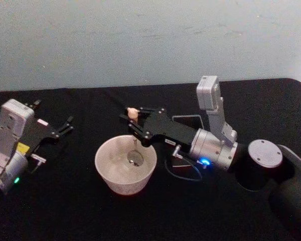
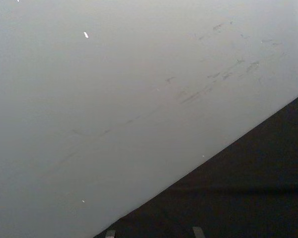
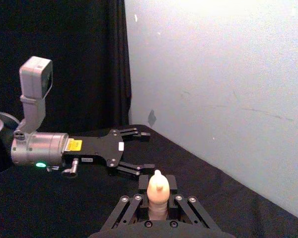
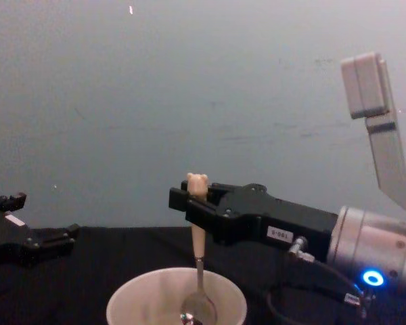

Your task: Pick up the stirring spoon with one hand, stir inside the cup, then place it back in its original position.

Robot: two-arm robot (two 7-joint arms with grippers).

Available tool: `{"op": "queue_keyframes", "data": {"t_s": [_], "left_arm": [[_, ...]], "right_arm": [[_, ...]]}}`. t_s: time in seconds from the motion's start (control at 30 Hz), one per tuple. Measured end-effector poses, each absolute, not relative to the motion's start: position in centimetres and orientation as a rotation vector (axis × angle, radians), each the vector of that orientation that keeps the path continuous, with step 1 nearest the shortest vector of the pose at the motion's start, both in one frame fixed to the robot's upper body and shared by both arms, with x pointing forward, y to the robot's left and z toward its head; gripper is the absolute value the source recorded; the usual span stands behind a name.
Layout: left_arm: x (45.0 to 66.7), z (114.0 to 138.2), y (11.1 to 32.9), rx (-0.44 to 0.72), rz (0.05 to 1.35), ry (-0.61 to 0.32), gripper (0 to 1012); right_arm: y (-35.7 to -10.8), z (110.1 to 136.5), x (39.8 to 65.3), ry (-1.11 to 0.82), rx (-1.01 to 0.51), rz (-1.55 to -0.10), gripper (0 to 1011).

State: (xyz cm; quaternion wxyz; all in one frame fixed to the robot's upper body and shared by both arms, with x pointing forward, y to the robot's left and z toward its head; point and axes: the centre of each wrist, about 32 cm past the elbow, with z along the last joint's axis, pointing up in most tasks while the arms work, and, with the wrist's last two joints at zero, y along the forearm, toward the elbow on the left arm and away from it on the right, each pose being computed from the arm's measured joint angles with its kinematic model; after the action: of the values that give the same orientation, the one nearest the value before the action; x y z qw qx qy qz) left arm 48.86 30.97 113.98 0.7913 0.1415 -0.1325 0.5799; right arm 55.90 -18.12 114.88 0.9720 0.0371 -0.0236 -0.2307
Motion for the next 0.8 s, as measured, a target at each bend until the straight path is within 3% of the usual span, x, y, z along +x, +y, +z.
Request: {"op": "queue_keyframes", "data": {"t_s": [0.33,0.8], "left_arm": [[48.9,114.0,31.0,0.304,1.248,-0.285,1001],[48.9,114.0,31.0,0.305,1.248,-0.285,1001]], "right_arm": [[-18.5,114.8,54.5,-0.04,0.072,-0.439,208],[-16.7,114.7,53.9,-0.03,0.078,-0.378,208]]}}
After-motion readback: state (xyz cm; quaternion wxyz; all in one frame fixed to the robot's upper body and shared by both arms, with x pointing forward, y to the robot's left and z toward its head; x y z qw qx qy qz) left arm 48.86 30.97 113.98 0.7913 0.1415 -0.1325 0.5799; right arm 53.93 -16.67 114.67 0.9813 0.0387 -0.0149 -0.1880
